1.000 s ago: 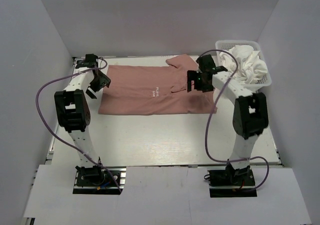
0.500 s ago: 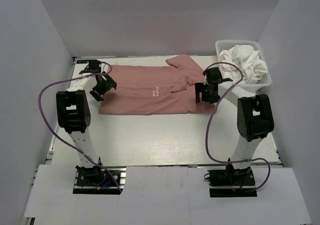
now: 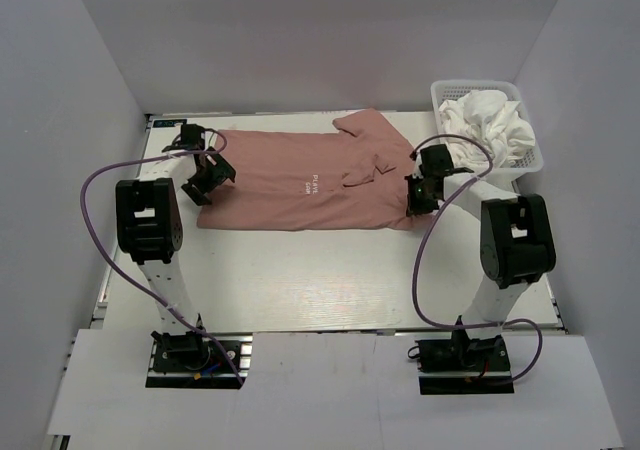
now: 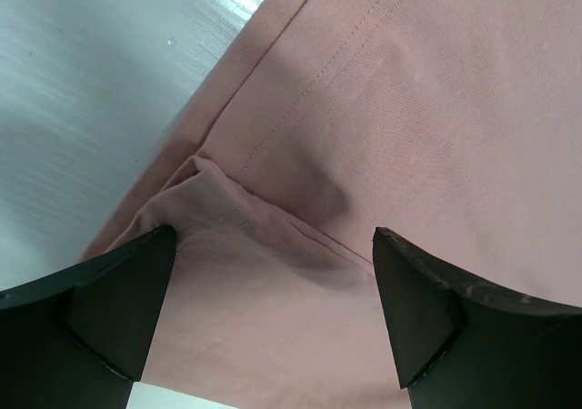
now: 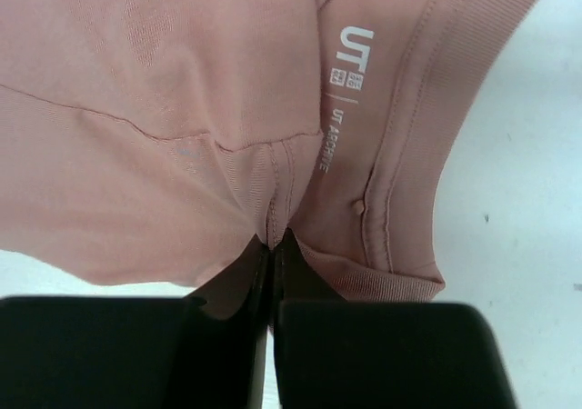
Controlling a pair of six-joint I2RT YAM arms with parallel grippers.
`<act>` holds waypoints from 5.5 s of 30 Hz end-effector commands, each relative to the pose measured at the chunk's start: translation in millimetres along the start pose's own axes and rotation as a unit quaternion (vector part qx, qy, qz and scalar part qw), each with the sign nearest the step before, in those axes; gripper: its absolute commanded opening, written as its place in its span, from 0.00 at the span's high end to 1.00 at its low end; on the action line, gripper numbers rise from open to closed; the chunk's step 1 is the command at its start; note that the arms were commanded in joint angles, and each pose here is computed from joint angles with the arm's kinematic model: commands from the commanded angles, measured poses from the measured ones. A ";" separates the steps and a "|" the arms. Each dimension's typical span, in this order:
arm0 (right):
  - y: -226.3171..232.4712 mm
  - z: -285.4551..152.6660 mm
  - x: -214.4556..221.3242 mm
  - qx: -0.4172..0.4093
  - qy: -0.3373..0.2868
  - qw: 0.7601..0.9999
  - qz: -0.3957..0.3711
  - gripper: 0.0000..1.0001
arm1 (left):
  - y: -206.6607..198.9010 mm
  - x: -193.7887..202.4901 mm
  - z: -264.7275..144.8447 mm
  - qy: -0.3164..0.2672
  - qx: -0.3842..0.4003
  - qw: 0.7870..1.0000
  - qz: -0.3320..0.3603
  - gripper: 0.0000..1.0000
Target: Fold and stack the t-shirts
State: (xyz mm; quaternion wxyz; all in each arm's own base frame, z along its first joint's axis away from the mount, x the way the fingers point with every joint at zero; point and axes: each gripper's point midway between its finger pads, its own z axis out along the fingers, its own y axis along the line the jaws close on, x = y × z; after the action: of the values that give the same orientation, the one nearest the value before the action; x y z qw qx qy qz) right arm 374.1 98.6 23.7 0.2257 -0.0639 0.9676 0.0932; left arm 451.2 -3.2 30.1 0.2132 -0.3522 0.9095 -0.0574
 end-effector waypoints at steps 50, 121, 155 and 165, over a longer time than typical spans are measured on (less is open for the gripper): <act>37.6 -37.6 175.3 -0.048 0.117 0.964 0.234 0.10 | 76.9 64.1 -29.0 0.041 -0.105 0.994 0.002 0.00; 130.1 -49.1 38.6 -0.084 -0.052 0.994 0.049 0.10 | 39.1 36.4 -176.6 -0.071 0.055 0.995 0.051 0.00; 81.9 -9.3 -205.7 0.101 -0.221 0.970 0.017 0.10 | 2.9 -52.2 -106.0 -0.075 -0.020 0.995 0.064 0.00; 65.7 67.5 -253.6 0.088 -0.236 0.967 -0.022 0.10 | -18.9 -92.2 -20.6 -0.058 -0.061 0.993 0.085 0.00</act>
State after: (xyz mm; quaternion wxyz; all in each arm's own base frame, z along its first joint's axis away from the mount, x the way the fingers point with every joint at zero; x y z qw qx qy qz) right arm 596.6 196.6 73.0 0.4256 -0.0217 0.9046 0.0097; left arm 500.6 33.0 65.6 0.2260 -0.2926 0.9289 0.0231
